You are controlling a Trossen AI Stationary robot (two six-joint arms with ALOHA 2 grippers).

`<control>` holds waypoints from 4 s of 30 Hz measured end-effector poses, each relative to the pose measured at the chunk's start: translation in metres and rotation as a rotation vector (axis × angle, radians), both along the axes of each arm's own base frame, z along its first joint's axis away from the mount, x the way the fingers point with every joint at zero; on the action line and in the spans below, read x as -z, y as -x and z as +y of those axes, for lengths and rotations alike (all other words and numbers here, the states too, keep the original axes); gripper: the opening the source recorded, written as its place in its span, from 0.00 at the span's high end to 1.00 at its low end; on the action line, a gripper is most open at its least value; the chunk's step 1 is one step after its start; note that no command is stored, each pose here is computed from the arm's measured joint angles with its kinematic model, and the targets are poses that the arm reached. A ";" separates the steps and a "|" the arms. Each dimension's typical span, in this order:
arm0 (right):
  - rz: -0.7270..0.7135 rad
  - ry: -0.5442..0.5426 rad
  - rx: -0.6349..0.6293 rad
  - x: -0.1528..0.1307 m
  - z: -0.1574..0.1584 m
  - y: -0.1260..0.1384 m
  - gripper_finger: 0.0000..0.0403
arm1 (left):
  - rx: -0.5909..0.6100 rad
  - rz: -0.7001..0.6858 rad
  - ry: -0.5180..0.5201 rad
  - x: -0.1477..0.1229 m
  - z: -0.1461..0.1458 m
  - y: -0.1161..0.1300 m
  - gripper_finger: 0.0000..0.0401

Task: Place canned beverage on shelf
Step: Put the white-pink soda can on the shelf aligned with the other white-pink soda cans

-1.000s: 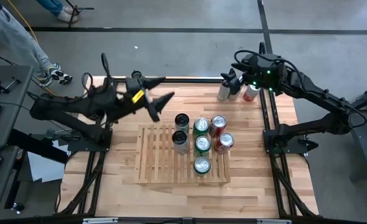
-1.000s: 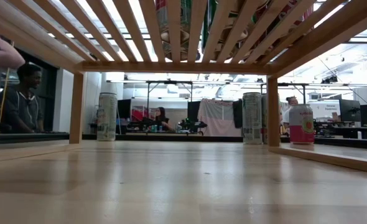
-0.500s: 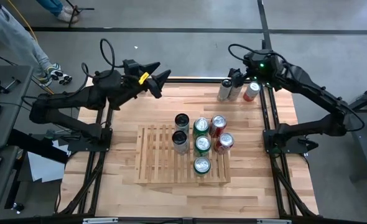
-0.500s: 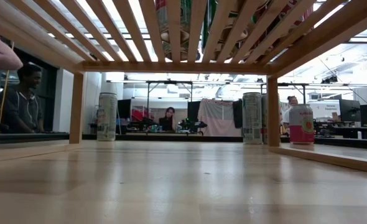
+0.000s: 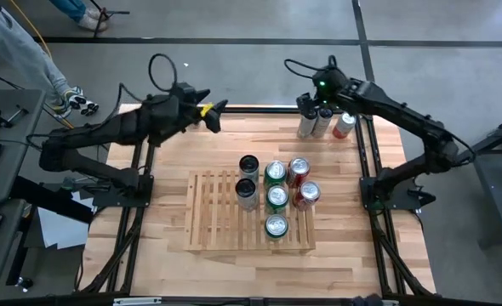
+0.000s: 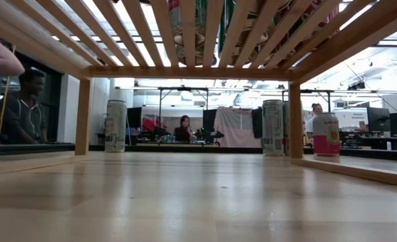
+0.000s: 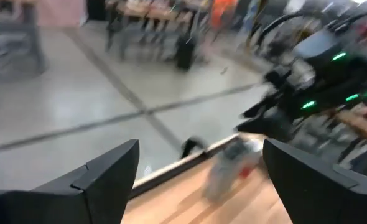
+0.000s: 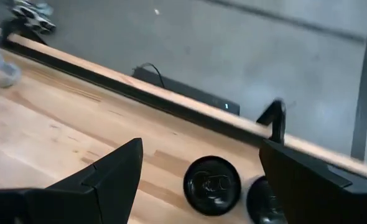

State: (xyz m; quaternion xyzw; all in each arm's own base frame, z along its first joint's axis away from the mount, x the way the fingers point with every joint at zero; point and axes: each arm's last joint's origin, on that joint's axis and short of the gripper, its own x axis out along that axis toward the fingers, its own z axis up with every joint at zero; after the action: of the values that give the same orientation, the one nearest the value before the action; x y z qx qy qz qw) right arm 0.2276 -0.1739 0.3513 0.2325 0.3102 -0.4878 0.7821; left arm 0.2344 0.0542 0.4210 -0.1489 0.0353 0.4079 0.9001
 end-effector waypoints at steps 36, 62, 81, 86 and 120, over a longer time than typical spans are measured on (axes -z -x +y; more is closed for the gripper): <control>0.270 -0.227 -0.005 0.069 -0.028 -0.024 0.24 | 0.258 0.066 0.338 0.018 0.069 0.038 0.17; 0.262 -0.292 -0.156 0.074 -0.026 -0.030 0.24 | 0.260 0.071 0.333 0.018 0.069 0.038 0.17; 0.298 -0.194 -0.328 0.058 -0.010 -0.041 0.41 | 0.271 0.089 0.305 0.017 0.069 0.038 0.17; 0.156 -0.042 -0.486 -0.002 0.005 -0.032 0.41 | 0.297 0.095 0.253 0.013 0.067 0.041 0.17; -0.672 0.421 -1.457 -0.150 0.140 -0.068 0.41 | 1.264 -0.300 0.275 -0.032 0.038 0.027 0.17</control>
State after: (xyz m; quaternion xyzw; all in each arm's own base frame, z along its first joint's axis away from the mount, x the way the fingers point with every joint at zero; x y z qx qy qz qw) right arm 0.2957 -0.0336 0.5009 -0.0448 0.0352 0.1886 0.9804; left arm 0.2077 0.0919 0.4530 -0.2681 0.0419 -0.2318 0.9341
